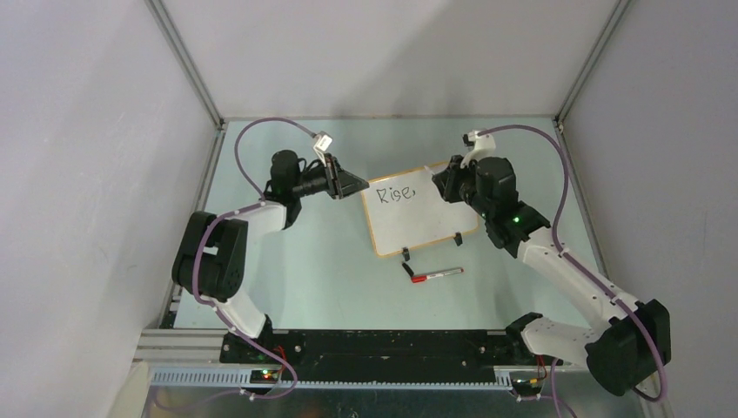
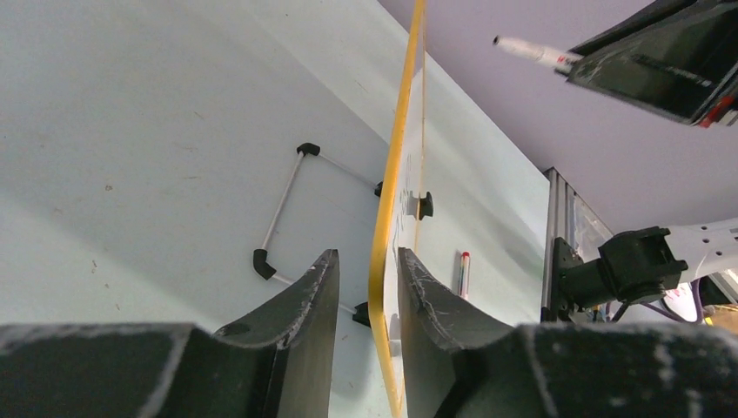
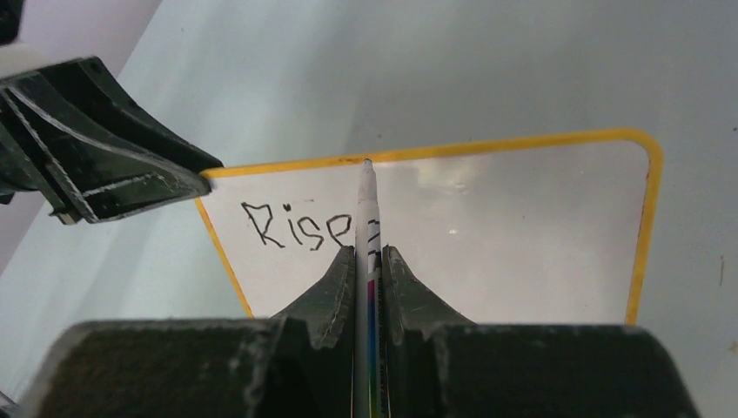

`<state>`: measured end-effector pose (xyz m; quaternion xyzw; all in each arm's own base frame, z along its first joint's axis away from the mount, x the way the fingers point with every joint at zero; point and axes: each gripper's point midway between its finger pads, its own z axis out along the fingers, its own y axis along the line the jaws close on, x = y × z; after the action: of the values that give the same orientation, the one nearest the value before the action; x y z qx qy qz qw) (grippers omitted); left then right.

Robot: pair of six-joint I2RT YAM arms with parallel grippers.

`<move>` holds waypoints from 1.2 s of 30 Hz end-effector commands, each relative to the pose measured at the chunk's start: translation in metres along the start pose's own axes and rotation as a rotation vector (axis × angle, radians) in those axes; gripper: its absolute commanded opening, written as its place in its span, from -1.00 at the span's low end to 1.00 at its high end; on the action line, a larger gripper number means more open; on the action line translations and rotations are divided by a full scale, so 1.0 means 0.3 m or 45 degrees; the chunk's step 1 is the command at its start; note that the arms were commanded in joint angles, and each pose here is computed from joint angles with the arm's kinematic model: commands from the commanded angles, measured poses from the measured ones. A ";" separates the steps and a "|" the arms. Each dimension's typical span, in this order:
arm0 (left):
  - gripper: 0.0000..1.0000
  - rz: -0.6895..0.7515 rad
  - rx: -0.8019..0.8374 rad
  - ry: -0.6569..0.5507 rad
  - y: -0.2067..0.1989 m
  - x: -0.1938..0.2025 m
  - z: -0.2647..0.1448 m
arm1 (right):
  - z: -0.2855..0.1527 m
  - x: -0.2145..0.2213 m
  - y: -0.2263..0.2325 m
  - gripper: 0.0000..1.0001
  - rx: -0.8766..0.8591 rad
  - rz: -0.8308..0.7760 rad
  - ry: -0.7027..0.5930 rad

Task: Write a sentence on the whiteboard

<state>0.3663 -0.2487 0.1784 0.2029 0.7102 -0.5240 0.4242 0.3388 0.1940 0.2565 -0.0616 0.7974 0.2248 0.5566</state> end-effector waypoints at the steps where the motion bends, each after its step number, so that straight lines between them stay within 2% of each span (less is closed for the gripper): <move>1: -0.29 0.064 0.020 -0.082 -0.030 -0.061 -0.008 | 0.001 -0.004 -0.005 -1.00 -0.011 -0.009 -0.055; 11: -0.22 0.058 0.076 -0.141 -0.056 -0.089 -0.004 | -0.020 0.016 -0.057 -1.00 0.049 0.003 -0.165; 16: -0.22 0.054 0.088 -0.147 -0.059 -0.087 -0.003 | -0.004 0.053 -0.059 -1.00 0.041 -0.002 -0.156; 25: -0.24 0.050 -0.035 -0.153 -0.044 -0.074 -0.039 | -0.010 0.068 -0.035 -1.00 0.022 -0.030 -0.167; 30: -0.24 0.024 -0.014 -0.176 -0.056 -0.101 -0.032 | -0.030 0.060 -0.025 -1.00 0.019 -0.054 -0.200; 36: -0.24 0.046 -0.090 -0.130 -0.015 -0.098 -0.028 | -0.046 0.051 -0.020 -1.00 0.009 -0.056 -0.225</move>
<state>0.3659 -0.2426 0.1856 0.1579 0.7082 -0.5250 0.4448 0.3213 0.1873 0.2195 -0.0622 0.7737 0.2108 0.5942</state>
